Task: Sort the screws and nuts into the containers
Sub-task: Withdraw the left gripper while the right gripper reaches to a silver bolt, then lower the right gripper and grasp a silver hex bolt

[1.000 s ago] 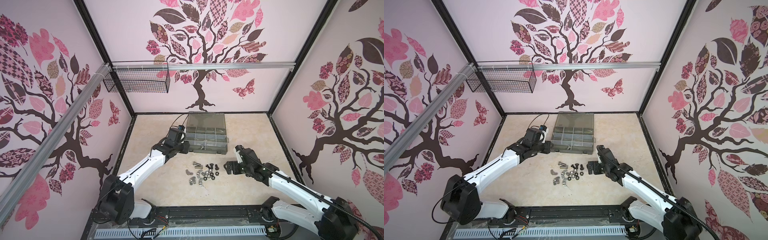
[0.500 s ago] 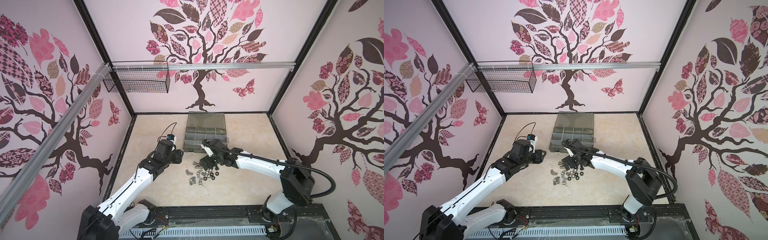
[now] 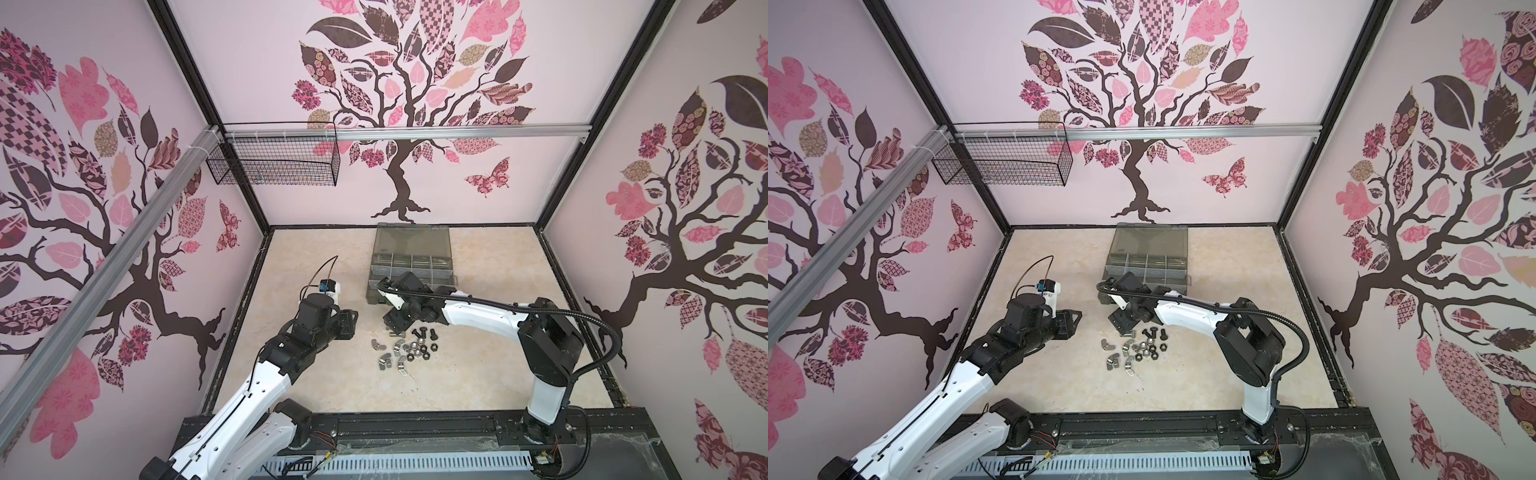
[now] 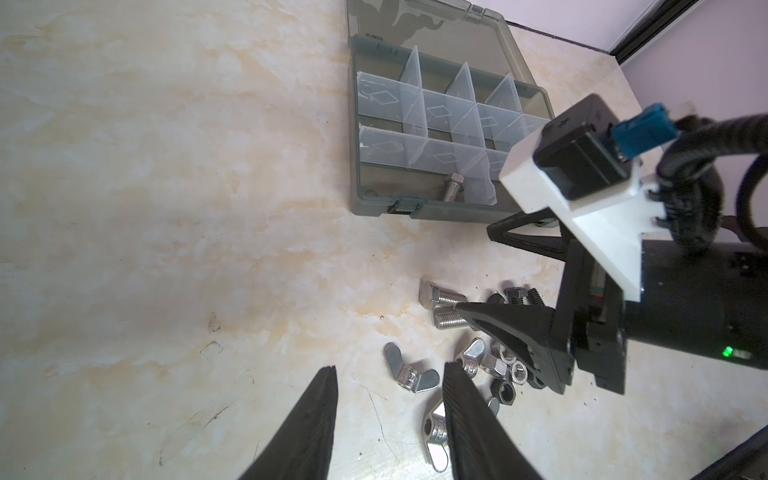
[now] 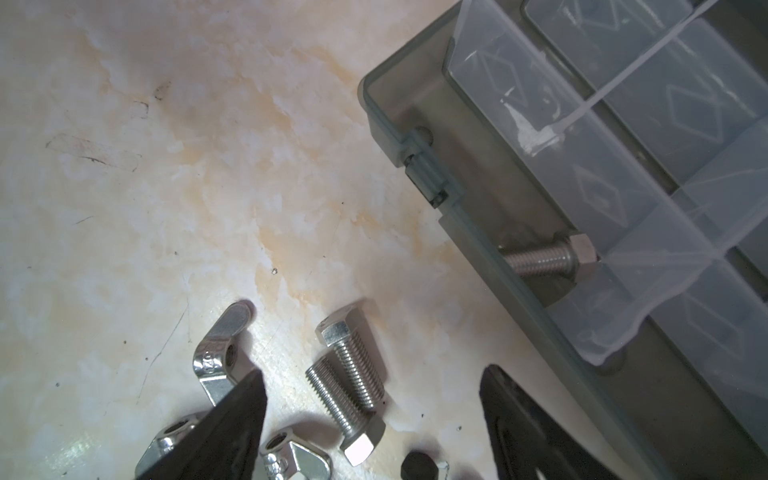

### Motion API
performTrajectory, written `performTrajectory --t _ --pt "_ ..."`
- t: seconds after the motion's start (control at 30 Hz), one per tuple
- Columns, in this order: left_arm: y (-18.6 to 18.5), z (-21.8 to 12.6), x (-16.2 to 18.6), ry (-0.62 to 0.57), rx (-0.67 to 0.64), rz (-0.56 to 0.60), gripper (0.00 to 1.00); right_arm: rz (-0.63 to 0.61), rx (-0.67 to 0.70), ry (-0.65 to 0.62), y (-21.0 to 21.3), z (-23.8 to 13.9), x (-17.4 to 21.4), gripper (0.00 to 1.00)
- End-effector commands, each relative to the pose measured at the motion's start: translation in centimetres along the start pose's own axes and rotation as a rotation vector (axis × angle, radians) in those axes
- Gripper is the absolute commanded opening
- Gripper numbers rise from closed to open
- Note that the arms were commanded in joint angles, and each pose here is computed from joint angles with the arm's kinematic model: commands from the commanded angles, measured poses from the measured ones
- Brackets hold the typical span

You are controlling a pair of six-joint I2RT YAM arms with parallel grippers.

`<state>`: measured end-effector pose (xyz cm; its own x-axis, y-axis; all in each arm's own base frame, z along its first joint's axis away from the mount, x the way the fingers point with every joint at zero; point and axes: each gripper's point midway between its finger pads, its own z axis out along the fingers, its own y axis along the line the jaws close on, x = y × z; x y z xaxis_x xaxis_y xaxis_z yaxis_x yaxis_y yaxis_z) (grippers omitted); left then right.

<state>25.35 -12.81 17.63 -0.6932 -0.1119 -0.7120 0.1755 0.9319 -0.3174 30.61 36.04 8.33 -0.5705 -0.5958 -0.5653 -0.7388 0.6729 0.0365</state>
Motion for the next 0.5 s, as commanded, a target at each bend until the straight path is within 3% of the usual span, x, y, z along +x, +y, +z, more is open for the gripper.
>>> performTrajectory --t 0.0,0.13,0.47 --pt "0.7 0.1 1.5 0.026 -0.01 -0.029 0.43 -0.023 0.006 0.059 0.0 1.3 0.3 0.76" --pt "0.7 0.6 2.2 0.013 0.013 -0.065 0.42 -0.037 0.001 0.095 0.0 2.0 0.5 0.7" --pt "0.5 0.6 1.7 0.026 0.006 -0.041 0.42 -0.076 0.014 0.114 -0.2 2.6 0.6 0.67"
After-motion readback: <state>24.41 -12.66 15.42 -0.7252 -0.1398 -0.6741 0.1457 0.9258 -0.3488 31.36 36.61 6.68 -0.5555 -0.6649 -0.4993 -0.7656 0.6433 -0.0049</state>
